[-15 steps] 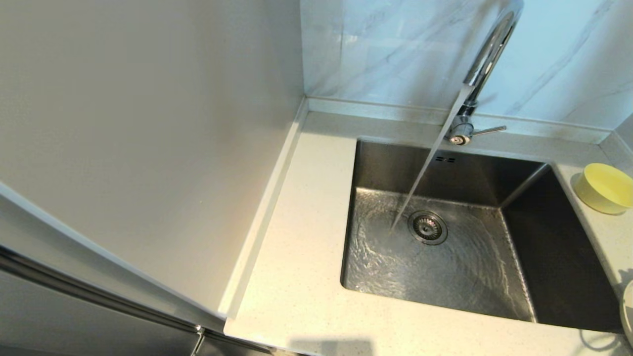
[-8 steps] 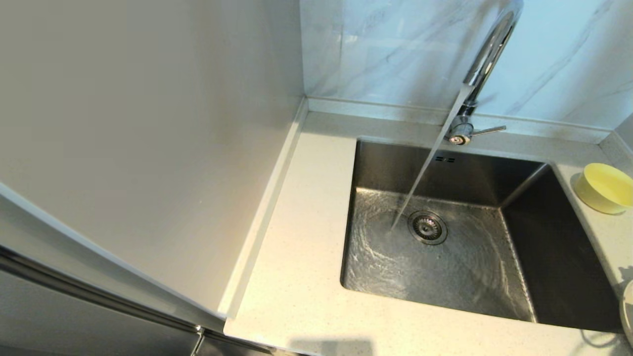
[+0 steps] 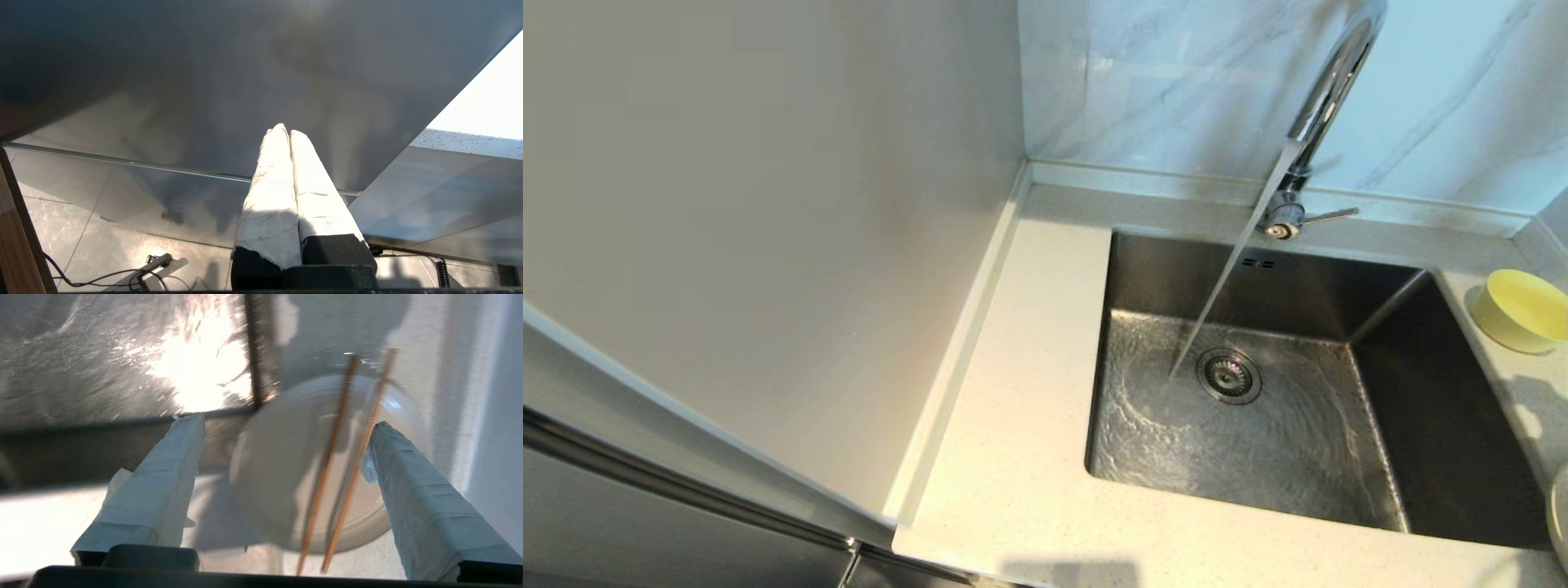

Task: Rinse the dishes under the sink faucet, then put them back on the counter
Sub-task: Pick up the bowl

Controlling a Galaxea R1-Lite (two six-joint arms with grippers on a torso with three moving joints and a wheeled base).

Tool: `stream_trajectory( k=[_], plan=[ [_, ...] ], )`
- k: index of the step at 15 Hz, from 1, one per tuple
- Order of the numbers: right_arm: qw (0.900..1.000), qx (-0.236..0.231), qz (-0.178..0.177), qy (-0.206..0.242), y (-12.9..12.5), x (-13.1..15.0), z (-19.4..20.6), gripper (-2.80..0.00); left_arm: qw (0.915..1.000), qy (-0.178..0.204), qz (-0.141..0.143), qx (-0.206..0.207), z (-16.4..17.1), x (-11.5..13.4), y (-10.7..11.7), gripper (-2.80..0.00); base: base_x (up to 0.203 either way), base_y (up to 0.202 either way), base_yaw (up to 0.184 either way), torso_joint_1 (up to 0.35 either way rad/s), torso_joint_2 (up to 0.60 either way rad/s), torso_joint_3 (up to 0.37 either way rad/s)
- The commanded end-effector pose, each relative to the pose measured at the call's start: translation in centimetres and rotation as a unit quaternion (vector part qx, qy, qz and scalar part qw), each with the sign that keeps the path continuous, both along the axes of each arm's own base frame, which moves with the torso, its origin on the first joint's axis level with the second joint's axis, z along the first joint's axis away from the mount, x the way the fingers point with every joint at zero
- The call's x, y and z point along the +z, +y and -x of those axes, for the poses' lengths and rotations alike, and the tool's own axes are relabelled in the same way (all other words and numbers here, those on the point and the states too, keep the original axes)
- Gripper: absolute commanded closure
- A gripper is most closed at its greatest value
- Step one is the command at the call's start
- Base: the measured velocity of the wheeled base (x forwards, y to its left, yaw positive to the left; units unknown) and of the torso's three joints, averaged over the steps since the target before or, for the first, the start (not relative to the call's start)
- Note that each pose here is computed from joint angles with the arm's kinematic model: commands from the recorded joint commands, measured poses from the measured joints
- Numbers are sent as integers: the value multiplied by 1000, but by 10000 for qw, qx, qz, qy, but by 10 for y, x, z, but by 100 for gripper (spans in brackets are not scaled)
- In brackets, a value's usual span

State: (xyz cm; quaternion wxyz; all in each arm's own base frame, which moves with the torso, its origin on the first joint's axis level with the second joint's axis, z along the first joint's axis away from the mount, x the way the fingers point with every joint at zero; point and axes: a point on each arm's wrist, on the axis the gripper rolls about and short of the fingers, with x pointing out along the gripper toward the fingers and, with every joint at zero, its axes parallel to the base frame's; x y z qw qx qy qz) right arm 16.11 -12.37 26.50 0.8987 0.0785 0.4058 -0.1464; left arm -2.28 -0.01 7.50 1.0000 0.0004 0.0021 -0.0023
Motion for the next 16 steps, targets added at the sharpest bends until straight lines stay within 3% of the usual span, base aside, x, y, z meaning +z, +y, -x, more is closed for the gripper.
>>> stream_trajectory(
  k=[1,4,6,10,13,16],
  plan=[
    [9989,435,-72,134,13,10,-10,-280,10000,1,-3,0,0,0,0,0,0,0,0,0,0,0],
    [9912,1268,157,343,12,6,-36,-280,10000,1,-3,0,0,0,0,0,0,0,0,0,0,0],
    [9880,1498,154,331,0,4,-66,-280,10000,1,-3,0,0,0,0,0,0,0,0,0,0,0],
    [9865,1586,90,392,-24,-9,-114,-280,10000,1,-3,0,0,0,0,0,0,0,0,0,0,0],
    [9883,1469,-56,395,-29,-15,-128,-280,10000,1,-3,0,0,0,0,0,0,0,0,0,0,0],
    [9893,1445,28,222,-30,-8,-135,-280,10000,1,-3,0,0,0,0,0,0,0,0,0,0,0]
  ],
)
